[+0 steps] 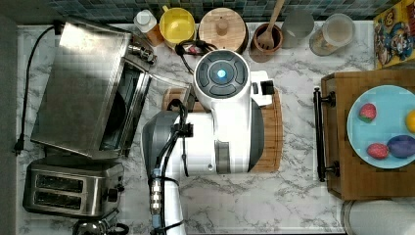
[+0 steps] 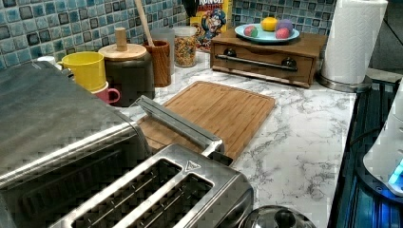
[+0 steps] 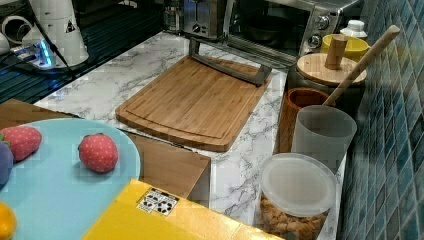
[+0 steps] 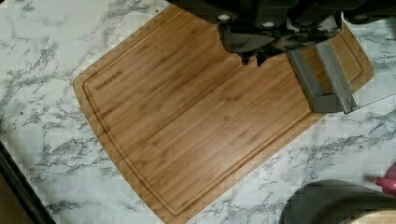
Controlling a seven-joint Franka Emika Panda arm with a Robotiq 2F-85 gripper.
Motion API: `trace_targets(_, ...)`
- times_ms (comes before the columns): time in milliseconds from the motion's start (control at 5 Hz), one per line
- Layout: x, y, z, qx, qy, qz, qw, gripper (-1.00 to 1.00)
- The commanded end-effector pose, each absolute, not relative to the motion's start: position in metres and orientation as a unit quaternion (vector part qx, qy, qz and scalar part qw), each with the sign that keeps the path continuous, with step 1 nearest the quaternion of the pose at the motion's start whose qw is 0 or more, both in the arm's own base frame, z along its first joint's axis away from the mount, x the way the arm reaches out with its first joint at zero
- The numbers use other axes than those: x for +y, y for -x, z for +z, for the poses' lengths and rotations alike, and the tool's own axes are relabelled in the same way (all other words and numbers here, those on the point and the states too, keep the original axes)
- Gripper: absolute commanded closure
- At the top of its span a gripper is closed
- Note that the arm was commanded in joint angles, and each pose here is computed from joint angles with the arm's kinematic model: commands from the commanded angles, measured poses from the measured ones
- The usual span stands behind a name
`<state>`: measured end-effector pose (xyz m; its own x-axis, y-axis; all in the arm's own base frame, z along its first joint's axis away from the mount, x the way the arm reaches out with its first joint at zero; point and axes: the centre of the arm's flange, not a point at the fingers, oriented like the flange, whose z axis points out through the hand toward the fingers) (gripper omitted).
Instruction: Close the oven.
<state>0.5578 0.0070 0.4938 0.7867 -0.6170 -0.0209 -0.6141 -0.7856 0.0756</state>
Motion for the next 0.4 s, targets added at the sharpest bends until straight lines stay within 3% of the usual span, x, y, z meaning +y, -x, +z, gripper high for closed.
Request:
trace_targets(200, 0.003, -0.544, 0.481, -0.311, -0.950, -0.015, 0.017, 1.00)
trace_targets(400, -0.018, -0.510, 0.458, -0.280, -0.959, -0.005, -0.047, 1.00)
